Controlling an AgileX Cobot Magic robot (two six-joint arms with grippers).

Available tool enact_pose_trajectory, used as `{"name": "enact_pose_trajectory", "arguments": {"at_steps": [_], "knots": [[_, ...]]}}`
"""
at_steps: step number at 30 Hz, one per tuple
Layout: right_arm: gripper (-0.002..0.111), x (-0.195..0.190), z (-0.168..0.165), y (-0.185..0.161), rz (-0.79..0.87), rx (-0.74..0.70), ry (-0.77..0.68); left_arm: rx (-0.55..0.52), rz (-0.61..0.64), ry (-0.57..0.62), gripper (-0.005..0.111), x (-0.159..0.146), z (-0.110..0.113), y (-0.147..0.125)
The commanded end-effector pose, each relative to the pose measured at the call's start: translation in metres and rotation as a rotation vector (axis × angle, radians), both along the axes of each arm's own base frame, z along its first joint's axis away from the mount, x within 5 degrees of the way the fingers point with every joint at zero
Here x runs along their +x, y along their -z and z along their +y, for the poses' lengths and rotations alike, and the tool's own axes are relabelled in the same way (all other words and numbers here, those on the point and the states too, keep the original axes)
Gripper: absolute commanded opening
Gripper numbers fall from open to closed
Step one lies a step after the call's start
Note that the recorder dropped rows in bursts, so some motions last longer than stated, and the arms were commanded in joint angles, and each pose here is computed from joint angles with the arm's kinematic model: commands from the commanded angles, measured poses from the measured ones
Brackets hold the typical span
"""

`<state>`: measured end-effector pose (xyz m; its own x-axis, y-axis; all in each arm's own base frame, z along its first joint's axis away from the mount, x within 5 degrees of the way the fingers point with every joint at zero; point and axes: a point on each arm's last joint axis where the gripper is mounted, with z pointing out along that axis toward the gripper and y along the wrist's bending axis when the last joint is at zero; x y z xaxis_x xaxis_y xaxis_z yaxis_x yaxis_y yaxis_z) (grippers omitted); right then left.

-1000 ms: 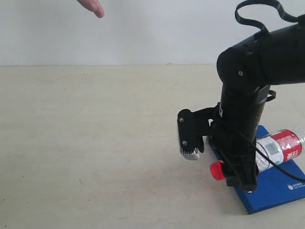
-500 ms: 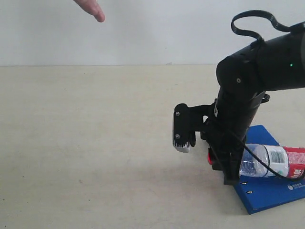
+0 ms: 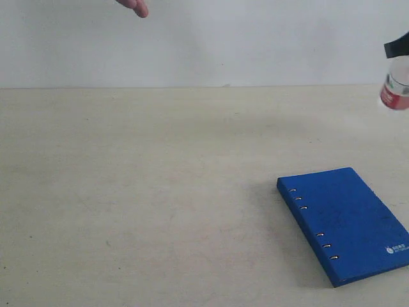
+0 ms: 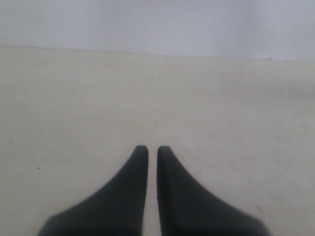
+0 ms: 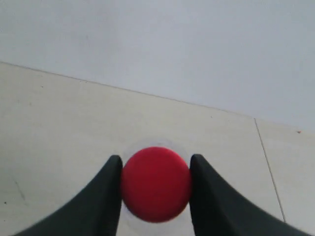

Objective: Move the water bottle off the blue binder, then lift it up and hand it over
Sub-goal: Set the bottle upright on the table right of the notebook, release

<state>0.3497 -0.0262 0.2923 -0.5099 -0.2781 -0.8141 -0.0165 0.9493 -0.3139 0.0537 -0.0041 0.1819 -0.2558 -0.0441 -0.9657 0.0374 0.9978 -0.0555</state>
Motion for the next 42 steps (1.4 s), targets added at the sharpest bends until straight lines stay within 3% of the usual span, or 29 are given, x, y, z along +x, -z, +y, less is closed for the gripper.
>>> {"name": "enact_pose_trajectory", "arguments": {"at_steps": [1,5,14,18,22,31,42], "knots": [[0.000,-0.014,-0.010,-0.012,0.036,-0.013,0.077,0.006,-0.009,0.009,0.007,0.000,0.000,-0.001],[0.000,-0.017,-0.010,-0.012,0.050,-0.014,0.085,0.006,-0.009,0.009,0.007,0.000,0.000,-0.001],[0.000,-0.010,0.008,-0.006,-0.162,0.086,-0.090,0.006,-0.009,0.009,0.007,0.000,0.000,-0.001],[0.000,-0.003,0.010,0.004,-0.170,0.207,-0.059,0.006,-0.009,0.009,0.007,0.000,0.000,-0.001],[0.001,0.002,0.009,0.017,-0.126,0.221,-0.041,0.006,-0.009,0.009,0.007,0.000,0.000,-0.001],[0.034,0.007,0.010,0.023,-0.133,0.231,-0.061,0.006,-0.009,0.009,0.007,0.000,0.000,-0.001],[0.034,0.006,0.009,0.025,-0.112,0.225,-0.045,0.006,-0.009,0.009,0.007,0.000,0.000,-0.001]]}}
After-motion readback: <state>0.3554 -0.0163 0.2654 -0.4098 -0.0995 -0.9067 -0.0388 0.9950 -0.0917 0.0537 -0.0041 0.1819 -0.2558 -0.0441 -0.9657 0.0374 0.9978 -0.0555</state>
